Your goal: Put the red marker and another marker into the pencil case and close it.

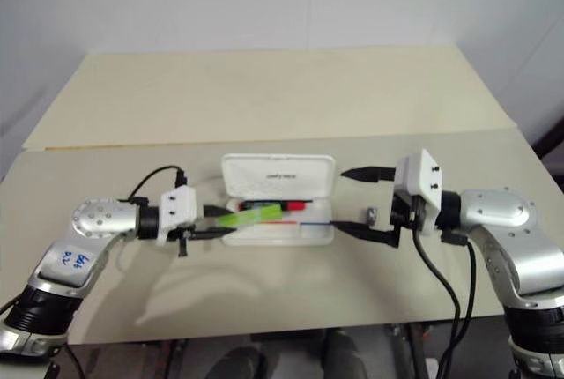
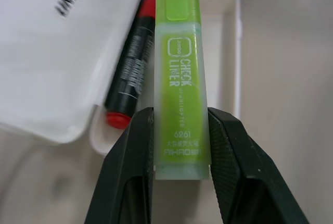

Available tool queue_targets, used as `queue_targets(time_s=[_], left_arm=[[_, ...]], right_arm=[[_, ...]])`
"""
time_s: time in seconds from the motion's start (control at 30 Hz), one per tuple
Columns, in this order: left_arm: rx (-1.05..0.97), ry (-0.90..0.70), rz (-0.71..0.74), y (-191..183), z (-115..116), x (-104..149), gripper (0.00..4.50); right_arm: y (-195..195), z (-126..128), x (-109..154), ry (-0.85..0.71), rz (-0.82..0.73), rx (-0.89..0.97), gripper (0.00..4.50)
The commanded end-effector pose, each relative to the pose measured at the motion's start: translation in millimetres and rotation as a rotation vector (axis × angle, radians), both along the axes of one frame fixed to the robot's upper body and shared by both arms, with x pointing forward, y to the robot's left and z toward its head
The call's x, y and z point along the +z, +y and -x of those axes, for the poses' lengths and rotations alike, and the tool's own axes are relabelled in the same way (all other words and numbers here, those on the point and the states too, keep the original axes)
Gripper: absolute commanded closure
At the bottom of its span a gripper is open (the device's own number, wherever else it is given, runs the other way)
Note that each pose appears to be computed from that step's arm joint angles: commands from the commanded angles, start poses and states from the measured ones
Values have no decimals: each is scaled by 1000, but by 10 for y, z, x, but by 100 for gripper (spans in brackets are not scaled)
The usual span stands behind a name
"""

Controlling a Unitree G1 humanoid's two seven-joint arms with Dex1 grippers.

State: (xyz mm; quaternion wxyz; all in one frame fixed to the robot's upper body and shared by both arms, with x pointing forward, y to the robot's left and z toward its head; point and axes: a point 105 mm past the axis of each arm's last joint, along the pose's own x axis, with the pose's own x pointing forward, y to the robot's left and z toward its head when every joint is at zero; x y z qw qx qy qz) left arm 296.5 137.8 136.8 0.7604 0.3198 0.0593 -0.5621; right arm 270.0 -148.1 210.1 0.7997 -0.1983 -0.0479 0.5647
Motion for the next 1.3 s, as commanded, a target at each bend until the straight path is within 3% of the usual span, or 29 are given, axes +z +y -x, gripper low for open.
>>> queue_targets(time_s=[0.03,0.4,0.93,0.97,1.2,1.23,1.3], left_arm=[[-28,-42,-2,-49,0,105,345],[-77,-34,-16,-159,81,103,345],[-78,-29,-60,-192,-5,17,345],[-80,-30,-60,-199,-10,14,272],[-83,-39,-50,-219,-23,39,45],[-87,-41,-49,-221,-16,44,17],[-88,-45,-49,-222,-14,50,3]], right_arm=[[32,38,110,-44,-17,11,0],[108,-2,97,-45,-43,21,0],[152,7,93,-53,-69,13,0],[155,8,92,-52,-71,13,0],[164,-4,89,-51,-77,13,0],[165,-8,88,-51,-77,14,0],[167,-13,85,-51,-77,14,0]])
